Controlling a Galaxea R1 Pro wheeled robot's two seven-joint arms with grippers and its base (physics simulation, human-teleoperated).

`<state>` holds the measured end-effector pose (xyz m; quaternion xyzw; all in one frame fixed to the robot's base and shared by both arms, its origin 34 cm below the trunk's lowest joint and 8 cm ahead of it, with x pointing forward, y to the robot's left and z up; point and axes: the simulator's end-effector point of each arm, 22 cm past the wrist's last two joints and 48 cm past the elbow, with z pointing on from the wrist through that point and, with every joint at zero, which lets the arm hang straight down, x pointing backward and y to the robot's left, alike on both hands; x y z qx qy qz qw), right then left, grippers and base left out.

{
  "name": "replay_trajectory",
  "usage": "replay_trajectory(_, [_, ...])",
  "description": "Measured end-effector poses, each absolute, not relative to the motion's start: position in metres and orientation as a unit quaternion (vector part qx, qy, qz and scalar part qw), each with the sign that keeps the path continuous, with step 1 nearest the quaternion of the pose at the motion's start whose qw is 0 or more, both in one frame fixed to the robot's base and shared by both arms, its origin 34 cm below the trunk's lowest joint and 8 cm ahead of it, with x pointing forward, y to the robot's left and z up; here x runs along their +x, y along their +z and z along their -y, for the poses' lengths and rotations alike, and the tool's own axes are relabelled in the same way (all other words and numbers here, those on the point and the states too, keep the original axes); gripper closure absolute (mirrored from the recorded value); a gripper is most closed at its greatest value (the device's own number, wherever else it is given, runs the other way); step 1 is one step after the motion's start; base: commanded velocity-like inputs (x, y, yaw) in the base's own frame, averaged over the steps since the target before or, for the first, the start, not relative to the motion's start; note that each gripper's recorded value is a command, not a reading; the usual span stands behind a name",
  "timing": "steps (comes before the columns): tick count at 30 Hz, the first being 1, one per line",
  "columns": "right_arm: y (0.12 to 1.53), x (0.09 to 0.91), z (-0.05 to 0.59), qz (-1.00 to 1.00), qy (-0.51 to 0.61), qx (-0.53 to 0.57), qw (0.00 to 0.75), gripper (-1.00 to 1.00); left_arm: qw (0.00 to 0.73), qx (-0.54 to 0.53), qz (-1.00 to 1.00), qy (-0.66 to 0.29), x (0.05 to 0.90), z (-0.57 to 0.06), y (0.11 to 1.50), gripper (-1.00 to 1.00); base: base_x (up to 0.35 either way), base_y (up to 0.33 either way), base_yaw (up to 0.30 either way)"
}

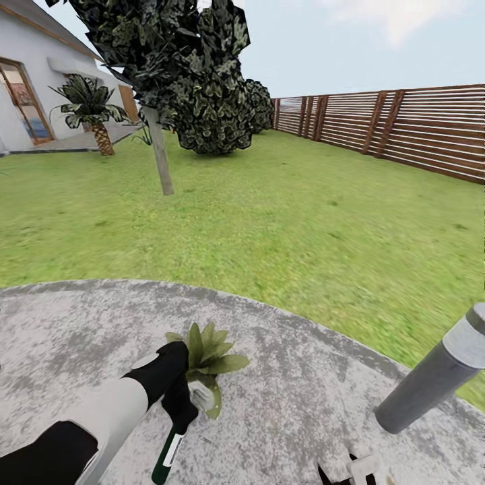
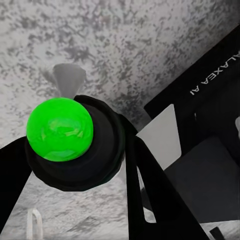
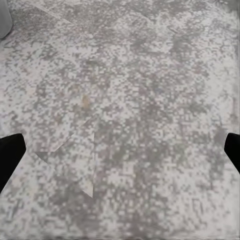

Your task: Pick up the pesticide atomizer in the garden and spray insectifuge to fully cover both potted plants in the garden.

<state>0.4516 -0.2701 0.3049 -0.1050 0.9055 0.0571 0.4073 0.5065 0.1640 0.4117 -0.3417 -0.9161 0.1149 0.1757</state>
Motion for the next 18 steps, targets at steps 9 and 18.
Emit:
replay_trajectory(9, [0.305,0.451,0.270,-0.905,0.057,-0.105,0.407,-1.00,0.166,-0.338,0.920,0.111,0.519,-0.170,0.418,1.00,-0.023,0.000,-0.001])
replay_trajectory(18, [0.305,0.452,0.270,-0.905,0.057,-0.105,0.408,-1.00,0.138,-0.328,0.925,0.131,0.592,-0.158,0.486,1.00,0.000,0.000,0.000])
